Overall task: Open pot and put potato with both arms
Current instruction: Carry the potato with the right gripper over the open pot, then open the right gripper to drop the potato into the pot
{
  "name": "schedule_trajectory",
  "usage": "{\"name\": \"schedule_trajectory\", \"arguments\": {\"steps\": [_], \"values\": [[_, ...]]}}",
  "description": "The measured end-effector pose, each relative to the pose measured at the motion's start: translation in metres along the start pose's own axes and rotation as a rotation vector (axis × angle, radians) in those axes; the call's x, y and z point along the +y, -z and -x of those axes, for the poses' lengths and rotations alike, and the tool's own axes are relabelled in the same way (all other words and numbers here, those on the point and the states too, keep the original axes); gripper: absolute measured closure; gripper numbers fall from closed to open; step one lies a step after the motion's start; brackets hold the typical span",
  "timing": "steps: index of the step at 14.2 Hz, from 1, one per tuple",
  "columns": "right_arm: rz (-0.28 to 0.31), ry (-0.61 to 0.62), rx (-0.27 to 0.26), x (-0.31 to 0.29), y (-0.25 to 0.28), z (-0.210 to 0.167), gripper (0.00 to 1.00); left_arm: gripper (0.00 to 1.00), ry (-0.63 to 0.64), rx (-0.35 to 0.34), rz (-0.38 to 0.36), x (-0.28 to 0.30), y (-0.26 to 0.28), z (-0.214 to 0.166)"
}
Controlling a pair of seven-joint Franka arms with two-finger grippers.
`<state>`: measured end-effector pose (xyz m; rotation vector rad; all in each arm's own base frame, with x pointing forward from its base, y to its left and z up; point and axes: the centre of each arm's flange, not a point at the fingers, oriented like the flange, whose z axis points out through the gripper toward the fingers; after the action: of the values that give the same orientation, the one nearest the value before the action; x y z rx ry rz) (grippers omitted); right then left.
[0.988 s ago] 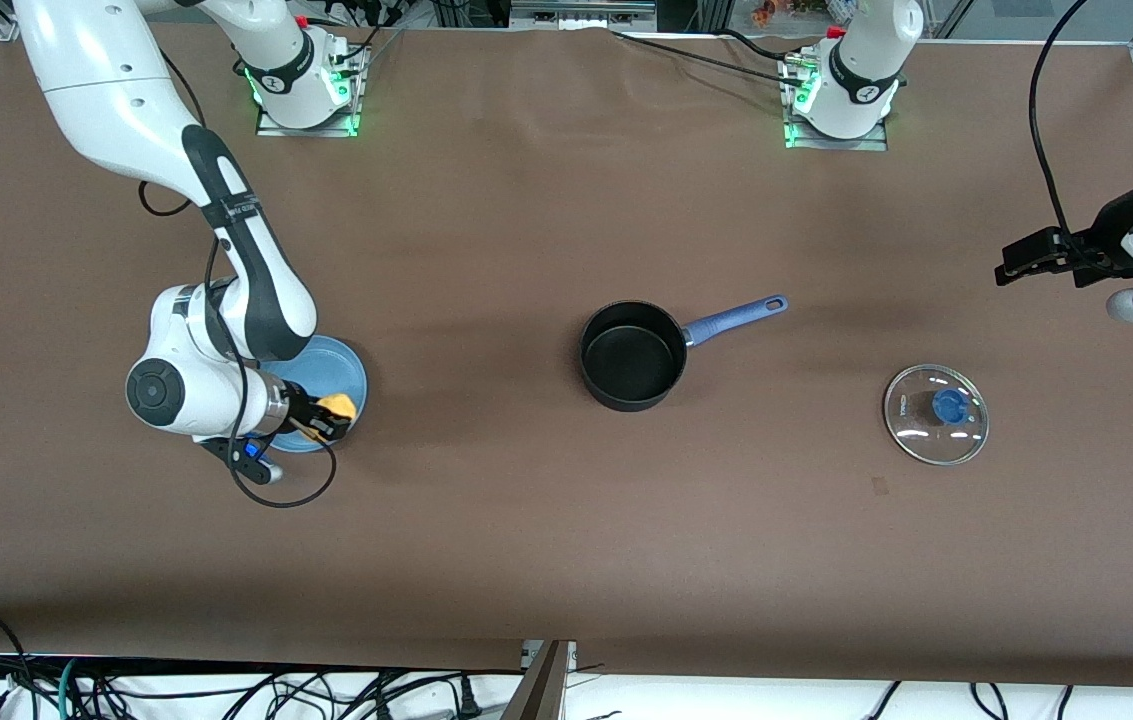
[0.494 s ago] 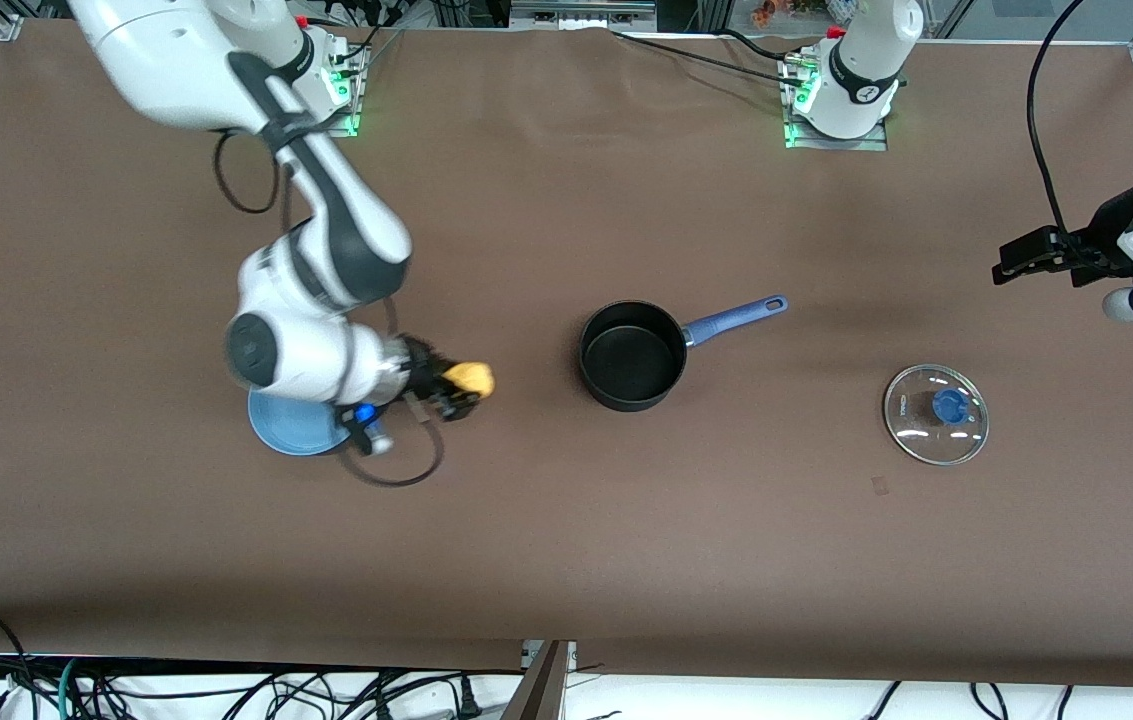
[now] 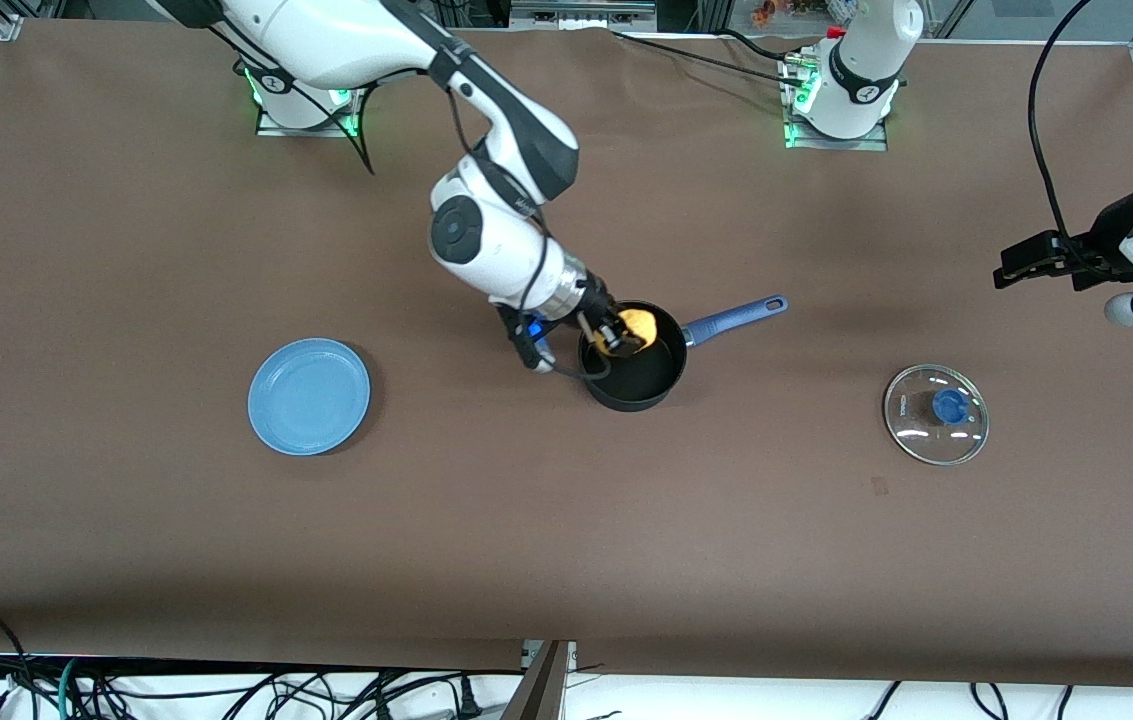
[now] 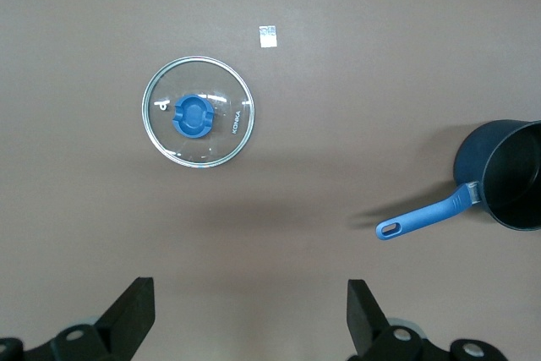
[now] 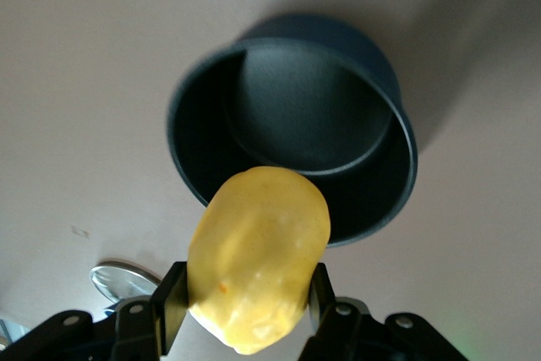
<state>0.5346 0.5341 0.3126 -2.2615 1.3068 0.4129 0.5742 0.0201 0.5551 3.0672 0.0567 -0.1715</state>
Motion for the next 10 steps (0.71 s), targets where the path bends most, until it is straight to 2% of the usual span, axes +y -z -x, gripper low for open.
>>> {"name": "schedule_trajectory", "arguments": {"steps": [2,4,6,8,10], "values": [[-0.002,-0.002,0.001,0.001,-0.005,-0.001,0.39,0.0,0.0,0.003,0.0,0.0,0.001,-0.001],[-0.01,0.001,0.009,-0.002,-0.001,-0.005,0.24,0.0,0.001,0.005,0.0,-0.001,0.002,-0.002],[-0.021,0.042,0.037,-0.007,0.004,-0.006,0.04,0.0,0.001,0.005,0.001,-0.001,0.002,-0.002],[-0.031,0.097,0.075,-0.012,0.01,-0.004,0.0,0.0,0.001,0.006,0.001,-0.001,0.003,-0.002],[-0.033,0.183,0.148,-0.019,0.02,-0.008,0.0,0.0,0.001,0.006,0.001,-0.001,0.003,-0.002]]}}
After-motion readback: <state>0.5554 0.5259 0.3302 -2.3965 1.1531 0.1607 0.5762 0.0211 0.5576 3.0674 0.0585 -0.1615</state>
